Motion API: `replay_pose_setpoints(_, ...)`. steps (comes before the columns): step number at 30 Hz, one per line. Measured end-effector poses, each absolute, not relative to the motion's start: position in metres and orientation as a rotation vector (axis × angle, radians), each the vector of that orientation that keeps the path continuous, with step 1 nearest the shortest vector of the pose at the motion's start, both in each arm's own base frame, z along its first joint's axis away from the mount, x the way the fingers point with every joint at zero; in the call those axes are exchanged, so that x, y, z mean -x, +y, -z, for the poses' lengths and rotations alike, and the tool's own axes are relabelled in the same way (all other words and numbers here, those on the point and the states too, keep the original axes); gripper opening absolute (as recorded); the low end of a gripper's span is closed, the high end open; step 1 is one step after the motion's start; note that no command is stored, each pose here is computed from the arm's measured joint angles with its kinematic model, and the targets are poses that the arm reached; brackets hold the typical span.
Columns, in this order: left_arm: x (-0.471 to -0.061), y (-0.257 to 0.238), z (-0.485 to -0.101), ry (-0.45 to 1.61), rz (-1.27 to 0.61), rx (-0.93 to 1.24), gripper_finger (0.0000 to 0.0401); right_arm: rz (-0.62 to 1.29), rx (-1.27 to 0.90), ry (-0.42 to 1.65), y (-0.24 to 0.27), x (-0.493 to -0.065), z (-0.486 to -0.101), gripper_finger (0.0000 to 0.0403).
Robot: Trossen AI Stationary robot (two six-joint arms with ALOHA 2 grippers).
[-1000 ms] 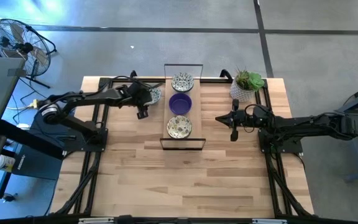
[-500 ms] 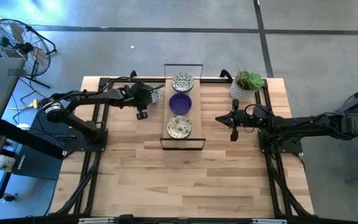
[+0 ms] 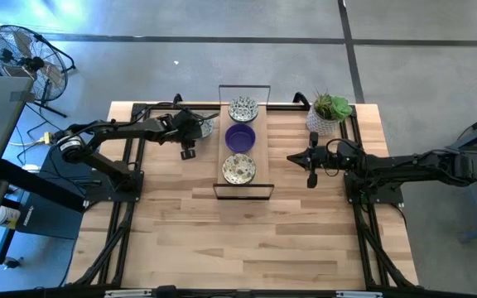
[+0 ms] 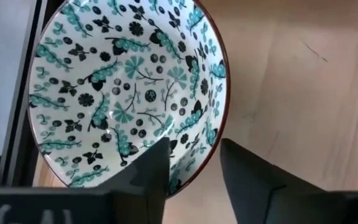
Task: Pick & Place Mini bowls
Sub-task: Stack the blue patterned bowl on top of the stacked blue patterned bowl on the shelf
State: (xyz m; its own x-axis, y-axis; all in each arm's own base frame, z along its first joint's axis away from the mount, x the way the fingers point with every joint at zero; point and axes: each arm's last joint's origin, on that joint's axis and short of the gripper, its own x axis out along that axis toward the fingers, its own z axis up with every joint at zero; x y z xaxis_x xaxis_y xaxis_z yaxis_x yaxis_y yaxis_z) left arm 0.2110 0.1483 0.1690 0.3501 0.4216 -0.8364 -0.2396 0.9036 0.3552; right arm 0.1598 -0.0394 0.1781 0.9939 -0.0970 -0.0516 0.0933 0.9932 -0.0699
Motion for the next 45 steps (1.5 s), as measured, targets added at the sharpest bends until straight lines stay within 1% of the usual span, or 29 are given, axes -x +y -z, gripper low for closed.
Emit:
replay_pose_setpoints(3,-0.211,0.148,-0.169,1.14,-0.423,-0.193,0.0148,0.095,0.067,0.055,-0.039,-0.16,-0.178,0.0)
replay_pose_setpoints(7,-0.211,0.148,-0.169,1.141,-0.417,-0.205,0.014,0.095,0.067,0.055,-0.039,-0.16,-0.178,0.0)
replay_pose_setpoints(10,-0.213,0.15,-0.166,1.144,-0.418,-0.209,0.0115,0.095,0.067,0.055,-0.039,-0.16,-0.178,0.0)
replay_pose_setpoints(18,-0.216,0.149,-0.161,1.178,-0.407,-0.241,0.0023,0.093,0.067,0.055,-0.039,-0.16,-0.178,0.0)
replay_pose_setpoints(21,-0.221,0.146,-0.168,1.184,-0.406,-0.259,0.0008,0.091,0.067,0.054,-0.039,-0.16,-0.178,0.0)
replay_pose_setpoints(23,-0.223,0.147,-0.183,1.178,-0.406,-0.263,0.0011,0.091,0.067,0.055,-0.039,-0.16,-0.178,0.0)
replay_pose_setpoints(26,-0.23,0.152,-0.219,1.131,-0.432,-0.278,0.0013,0.091,0.067,0.054,-0.039,-0.16,-0.178,0.0)
replay_pose_setpoints(29,-0.235,0.154,-0.254,1.108,-0.399,-0.252,0.0008,0.091,0.067,0.055,-0.039,-0.16,-0.178,0.0)
replay_pose_setpoints(33,-0.244,0.156,-0.313,0.975,-0.367,-0.196,0.0006,0.091,0.067,0.054,-0.039,-0.16,-0.178,0.0)
replay_pose_setpoints(35,-0.25,0.157,-0.334,0.942,-0.357,-0.154,0.0006,0.091,0.068,0.054,-0.039,-0.16,-0.178,0.0)
replay_pose_setpoints(40,-0.276,0.164,-0.362,0.924,-0.345,-0.101,0.0006,0.091,0.067,0.054,-0.039,-0.16,-0.178,0.0)
replay_pose_setpoints(45,-0.303,0.174,-0.364,0.991,-0.32,-0.092,0.0006,0.088,0.067,0.053,-0.039,-0.16,-0.178,0.0)
